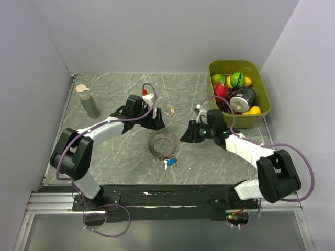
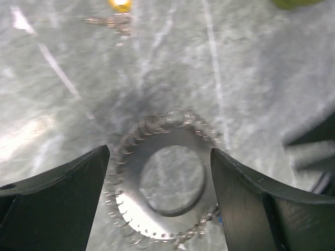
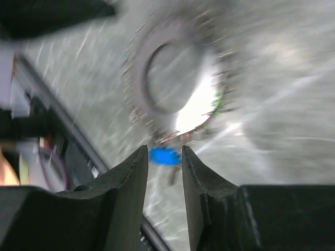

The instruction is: Put the keys on the keyring

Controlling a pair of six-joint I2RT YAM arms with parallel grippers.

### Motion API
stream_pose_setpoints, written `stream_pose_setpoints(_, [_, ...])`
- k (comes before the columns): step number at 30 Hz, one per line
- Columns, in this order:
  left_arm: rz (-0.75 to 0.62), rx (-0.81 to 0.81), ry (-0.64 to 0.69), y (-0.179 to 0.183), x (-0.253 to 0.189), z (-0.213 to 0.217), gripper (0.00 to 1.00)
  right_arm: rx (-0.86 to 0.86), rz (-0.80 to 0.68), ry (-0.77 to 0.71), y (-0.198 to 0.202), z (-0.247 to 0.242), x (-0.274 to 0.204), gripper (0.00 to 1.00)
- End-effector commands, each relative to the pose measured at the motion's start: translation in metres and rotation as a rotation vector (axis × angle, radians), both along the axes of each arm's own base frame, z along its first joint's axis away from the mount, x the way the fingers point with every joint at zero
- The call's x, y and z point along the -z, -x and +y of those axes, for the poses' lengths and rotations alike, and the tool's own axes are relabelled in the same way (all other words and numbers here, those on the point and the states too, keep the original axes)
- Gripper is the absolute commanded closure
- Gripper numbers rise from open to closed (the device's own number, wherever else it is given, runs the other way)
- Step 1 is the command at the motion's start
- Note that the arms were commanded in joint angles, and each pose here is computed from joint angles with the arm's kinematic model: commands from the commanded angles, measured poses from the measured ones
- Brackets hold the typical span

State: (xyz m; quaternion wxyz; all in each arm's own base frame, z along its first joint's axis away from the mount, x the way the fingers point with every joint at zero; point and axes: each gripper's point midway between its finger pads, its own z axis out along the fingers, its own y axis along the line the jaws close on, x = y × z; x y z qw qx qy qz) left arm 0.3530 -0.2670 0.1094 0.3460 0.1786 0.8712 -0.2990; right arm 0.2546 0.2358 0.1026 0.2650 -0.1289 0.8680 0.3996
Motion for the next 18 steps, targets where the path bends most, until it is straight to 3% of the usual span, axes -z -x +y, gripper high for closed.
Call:
stream_pose_setpoints(1, [0.024, 0.085, 0.112, 0.02, -0.01, -0.028, 0.17, 0.07, -0.019, -0.013, -0.035, -0.016, -0.008, 0.6])
stream_pose_setpoints(8, [0.144, 0.163, 0.176, 0.049, 0.013, -0.063, 0.2, 0.082, 0.072, -0.037, -0.056, -0.007, 0.016, 0.59])
stream_pose_setpoints(18, [0.305, 0.245, 0.134, 0.103, 0.06, -0.077, 0.33, 0.101, 0.118, -0.054, -0.074, -0.009, 0.036, 0.54])
